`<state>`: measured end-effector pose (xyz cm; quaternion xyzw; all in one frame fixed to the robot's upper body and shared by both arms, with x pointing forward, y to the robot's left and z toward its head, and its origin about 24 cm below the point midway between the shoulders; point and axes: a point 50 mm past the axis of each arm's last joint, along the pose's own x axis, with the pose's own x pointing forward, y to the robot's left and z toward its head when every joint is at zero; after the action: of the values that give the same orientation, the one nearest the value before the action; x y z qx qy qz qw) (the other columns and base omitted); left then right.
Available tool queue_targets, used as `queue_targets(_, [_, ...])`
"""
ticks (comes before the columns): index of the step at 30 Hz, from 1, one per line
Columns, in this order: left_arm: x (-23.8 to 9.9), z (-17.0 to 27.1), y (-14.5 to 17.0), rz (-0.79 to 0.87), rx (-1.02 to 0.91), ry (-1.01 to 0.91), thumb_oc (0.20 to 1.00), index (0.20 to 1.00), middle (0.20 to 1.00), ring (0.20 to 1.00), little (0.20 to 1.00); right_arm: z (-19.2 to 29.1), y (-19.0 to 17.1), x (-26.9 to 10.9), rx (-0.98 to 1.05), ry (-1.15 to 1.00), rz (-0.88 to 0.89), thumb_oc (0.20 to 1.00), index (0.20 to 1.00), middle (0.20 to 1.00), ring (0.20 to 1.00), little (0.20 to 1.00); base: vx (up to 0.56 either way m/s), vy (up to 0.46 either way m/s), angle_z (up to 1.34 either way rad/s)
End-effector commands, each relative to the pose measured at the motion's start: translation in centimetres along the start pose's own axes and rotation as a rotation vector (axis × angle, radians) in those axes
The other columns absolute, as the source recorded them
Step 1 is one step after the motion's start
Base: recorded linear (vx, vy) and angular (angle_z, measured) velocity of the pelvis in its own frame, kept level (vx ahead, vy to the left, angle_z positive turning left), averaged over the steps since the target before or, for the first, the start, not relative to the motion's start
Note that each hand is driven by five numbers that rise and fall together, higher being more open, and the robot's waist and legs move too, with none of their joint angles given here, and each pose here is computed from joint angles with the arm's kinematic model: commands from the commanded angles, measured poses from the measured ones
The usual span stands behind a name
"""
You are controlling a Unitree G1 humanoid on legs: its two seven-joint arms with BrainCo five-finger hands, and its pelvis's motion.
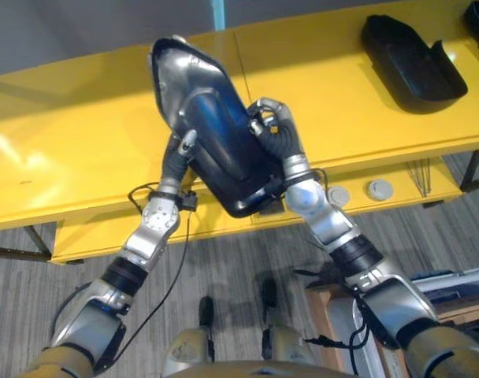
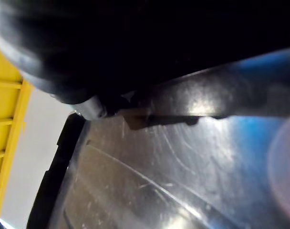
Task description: Move parts from the plastic box to the shelf.
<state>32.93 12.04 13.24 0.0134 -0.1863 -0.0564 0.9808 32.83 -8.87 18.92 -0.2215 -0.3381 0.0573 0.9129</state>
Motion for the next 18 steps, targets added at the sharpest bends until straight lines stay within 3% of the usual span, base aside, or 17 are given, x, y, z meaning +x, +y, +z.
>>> queue_targets(1, [3.8, 3.9, -2.4, -0.099, -0.031, -0.134, 1.000, 1.000, 1.000, 1.000, 1.000, 8.7, 1.4, 3.0, 0.186, -0.368, 0.040, 0.200, 0.200, 0.200, 0.200, 0.200, 0.00, 0.021, -0.07])
queue_targets(3, [4.6, 4.3, -2.8, -0.104, -0.039, -0.134, 1.000, 1.000, 1.000, 1.000, 1.000, 9.2, 1.9, 3.0, 0.210, -0.380, 0.059, 0.200, 0.200, 0.200, 0.200, 0.200, -0.01, 0.028, -0.10])
queue_targets(4, [5.0, 4.5, -3.1, -0.109, -0.034, -0.136, 0.592, 0.592, 0.592, 0.592, 0.592, 9.6, 2.3, 3.0, 0.236, -0.392, 0.078, 0.200, 0.200, 0.200, 0.200, 0.200, -0.02, 0.020, -0.14])
queue_targets(5, [5.0, 4.5, -3.1, -0.109, -0.034, -0.137, 0.316, 0.316, 0.316, 0.316, 0.316, 9.6, 2.3, 3.0, 0.236, -0.392, 0.078, 0.200, 0.200, 0.200, 0.200, 0.200, -0.02, 0.013, -0.17])
queue_targets(6, [5.2, 4.7, -3.3, -0.127, -0.026, -0.142, 0.200, 0.200, 0.200, 0.200, 0.200, 9.9, 2.4, 3.0, 0.247, -0.403, 0.084, 0.200, 0.200, 0.200, 0.200, 0.200, -0.01, 0.009, -0.14])
queue_targets(18, [4.9, 5.6, -5.0, -0.370, -0.155, -0.136, 0.200, 0.200, 0.200, 0.200, 0.200, 11.9, 4.6, 1.9, 0.415, -0.460, 0.256, 0.200, 0.200, 0.200, 0.200, 0.200, 0.00, 0.014, -0.11])
